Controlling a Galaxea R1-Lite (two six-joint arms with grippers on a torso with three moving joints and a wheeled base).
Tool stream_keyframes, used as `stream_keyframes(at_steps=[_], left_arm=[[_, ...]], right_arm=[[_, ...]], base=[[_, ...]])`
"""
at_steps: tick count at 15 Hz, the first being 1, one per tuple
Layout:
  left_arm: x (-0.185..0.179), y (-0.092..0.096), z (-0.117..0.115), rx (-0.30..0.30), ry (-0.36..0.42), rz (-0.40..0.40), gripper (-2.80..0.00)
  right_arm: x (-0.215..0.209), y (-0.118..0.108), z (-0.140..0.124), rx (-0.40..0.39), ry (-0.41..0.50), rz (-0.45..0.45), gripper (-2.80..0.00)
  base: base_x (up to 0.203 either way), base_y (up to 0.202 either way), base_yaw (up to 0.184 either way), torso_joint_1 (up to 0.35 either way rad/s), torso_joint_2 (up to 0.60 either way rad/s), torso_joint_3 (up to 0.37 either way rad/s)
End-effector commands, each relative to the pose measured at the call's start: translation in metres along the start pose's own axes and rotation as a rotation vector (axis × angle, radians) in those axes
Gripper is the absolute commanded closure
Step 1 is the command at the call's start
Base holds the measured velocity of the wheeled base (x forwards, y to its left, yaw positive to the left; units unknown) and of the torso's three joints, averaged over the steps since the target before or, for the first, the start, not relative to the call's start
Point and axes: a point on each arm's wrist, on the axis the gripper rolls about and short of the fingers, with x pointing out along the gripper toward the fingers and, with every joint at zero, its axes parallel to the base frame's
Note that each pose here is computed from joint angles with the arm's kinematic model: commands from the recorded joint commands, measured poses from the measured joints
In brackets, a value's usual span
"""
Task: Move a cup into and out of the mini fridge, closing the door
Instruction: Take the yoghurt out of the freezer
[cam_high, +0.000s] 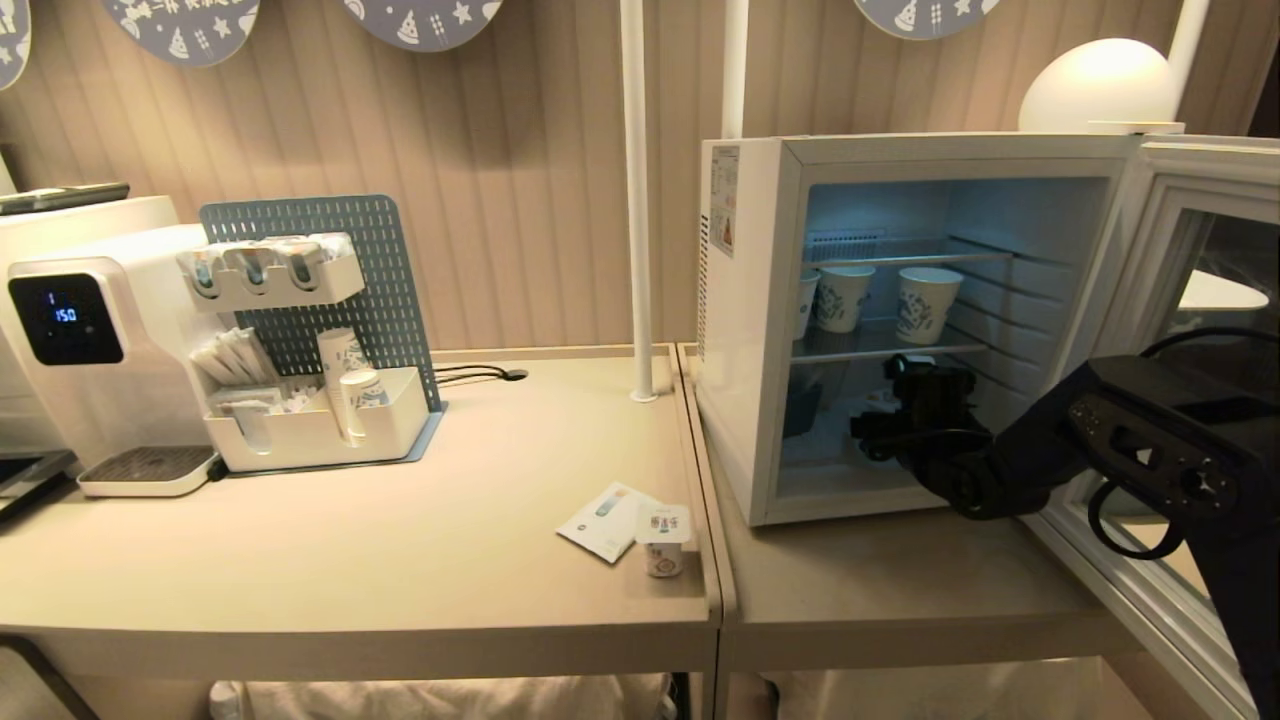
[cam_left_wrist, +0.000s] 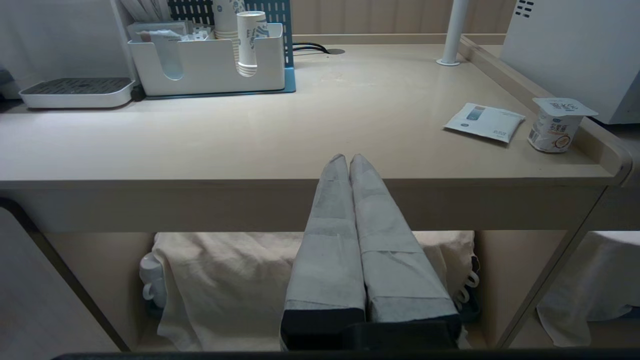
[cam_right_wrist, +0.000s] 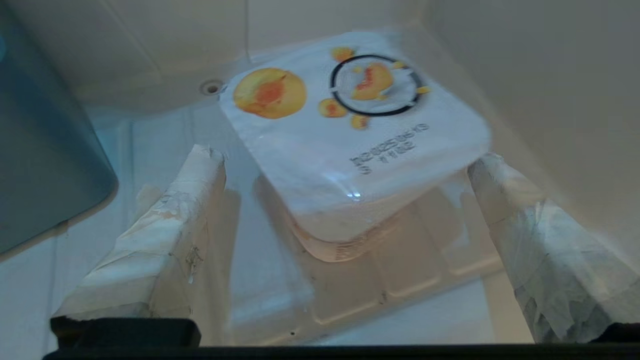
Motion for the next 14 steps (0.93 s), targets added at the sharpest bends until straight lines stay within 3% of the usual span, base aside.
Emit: stream_keyframes(at_steps=[1,14], left_arm=[[0.0002,0.0,-0.0004,0.0,0.003,0.001,0.0],[0.0002,0.0,-0.0004,0.0,0.003,0.0,0.0]], right_arm=[[0.0036,0.0004,-0.0017,0.002,-0.003,-0.001,-2.8],[0.0125,-0.0027,-0.0025,0.005,0.002,-0.008,-2.8]], base=[[0.0,0.0,0.0,0.0,0.0,0.0],[0.0,0.0,0.0,0.0,0.0,0.0]])
